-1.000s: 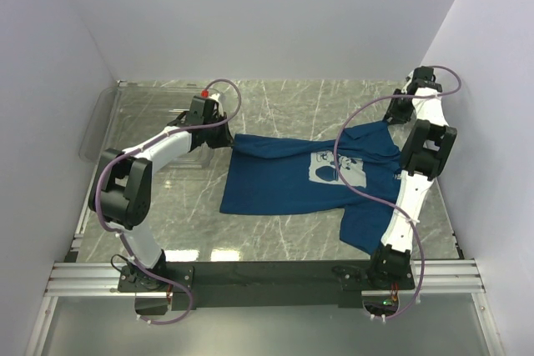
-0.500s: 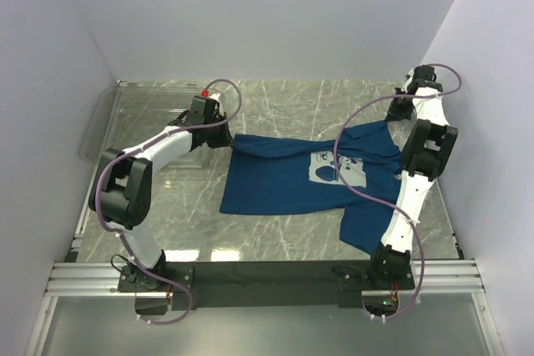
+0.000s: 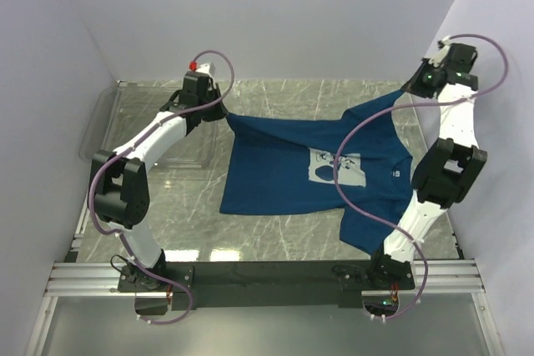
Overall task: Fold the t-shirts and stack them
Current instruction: Flatten the tshirt out
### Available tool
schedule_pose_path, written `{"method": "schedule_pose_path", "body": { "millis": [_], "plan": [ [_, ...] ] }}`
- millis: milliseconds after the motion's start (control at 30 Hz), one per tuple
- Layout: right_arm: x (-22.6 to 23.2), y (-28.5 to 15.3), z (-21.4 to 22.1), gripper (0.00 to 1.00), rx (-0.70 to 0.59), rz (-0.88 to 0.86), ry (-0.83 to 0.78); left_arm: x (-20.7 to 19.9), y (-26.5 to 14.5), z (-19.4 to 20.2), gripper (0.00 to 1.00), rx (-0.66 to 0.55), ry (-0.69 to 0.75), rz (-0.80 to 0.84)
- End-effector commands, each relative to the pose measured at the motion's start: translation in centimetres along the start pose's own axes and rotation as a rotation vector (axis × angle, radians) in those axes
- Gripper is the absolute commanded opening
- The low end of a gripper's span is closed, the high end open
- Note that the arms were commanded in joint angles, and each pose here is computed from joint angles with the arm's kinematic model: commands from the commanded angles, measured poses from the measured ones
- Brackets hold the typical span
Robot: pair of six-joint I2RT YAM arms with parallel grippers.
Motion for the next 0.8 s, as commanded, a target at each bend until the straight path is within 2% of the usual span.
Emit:
{"method": "schedule_pose_path", "body": {
  "millis": [0, 433, 767],
  "plan": [
    [0.4, -3.6, -1.9, 0.0, -0.118, -0.064, 0.023, -0.9, -0.4, -3.7, 0.0, -0.142, 0.009, 0.019],
    [0.5, -10.3, -2.7, 0.0, -0.24, -0.151, 0.065, -1.9, 0.3, -7.6, 0.0, -0.258, 0.027, 0.044],
    [2.8, -14.9, -4.1, 0.0, -0.346, -0.222, 0.017, -2.8, -0.5, -9.5, 0.0, -0.342, 0.034, 0.058]
  ]
}}
Point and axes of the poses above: each gripper's point midway between its finger pads, its own y axis out along the fingers, its own x axis along the line the jaws close on, z = x × y, the point moved 10 cm from there along -y, back along the fingers, and after that the axes turned 3 degrees about -y, right-handed, at the moved point
